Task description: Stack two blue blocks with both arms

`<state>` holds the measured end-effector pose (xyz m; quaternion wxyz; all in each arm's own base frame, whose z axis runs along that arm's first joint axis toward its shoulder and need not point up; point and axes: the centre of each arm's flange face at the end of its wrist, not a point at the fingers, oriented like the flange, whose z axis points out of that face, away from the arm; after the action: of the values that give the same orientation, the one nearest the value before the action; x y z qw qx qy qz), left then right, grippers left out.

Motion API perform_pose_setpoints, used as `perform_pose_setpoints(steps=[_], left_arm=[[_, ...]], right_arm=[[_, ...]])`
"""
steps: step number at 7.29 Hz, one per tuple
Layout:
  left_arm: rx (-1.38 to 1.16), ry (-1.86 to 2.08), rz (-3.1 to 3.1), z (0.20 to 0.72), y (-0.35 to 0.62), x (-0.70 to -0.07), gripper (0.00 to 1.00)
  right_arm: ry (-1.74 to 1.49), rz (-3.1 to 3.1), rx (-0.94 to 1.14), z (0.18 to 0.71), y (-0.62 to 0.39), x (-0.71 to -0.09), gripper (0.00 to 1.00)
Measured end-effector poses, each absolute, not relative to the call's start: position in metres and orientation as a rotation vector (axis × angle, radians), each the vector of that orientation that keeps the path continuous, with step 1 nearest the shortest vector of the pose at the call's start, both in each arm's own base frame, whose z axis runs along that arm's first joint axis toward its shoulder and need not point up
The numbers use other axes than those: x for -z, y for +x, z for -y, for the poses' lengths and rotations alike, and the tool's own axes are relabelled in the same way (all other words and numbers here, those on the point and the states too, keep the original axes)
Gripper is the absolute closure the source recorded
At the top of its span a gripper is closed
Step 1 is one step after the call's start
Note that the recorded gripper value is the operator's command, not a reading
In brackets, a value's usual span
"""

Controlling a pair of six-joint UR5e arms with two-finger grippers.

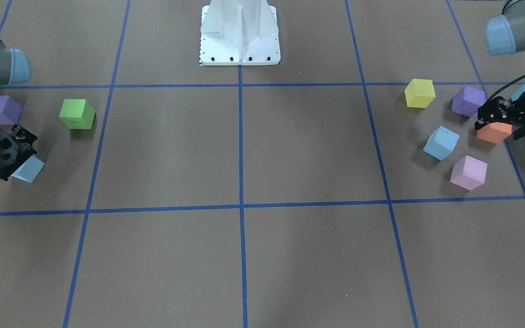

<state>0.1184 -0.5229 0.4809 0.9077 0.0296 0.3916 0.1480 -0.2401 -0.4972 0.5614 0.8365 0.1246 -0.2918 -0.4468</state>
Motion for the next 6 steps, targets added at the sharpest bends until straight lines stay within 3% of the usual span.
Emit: perform_pose_setpoints(steps=[5, 6], left_arm=[[-0.307, 0.065, -0.810, 0.522, 0.118, -0.479, 0.01], [-0.307, 0.065, -0.810, 0.521, 0.118, -0.479, 0.01]], right_arm=[[0.250, 0.613, 0.945, 0.496, -0.241, -0.568, 0.07], [0.242, 0.608, 0.944, 0.496, -0.242, -0.573, 0.15]])
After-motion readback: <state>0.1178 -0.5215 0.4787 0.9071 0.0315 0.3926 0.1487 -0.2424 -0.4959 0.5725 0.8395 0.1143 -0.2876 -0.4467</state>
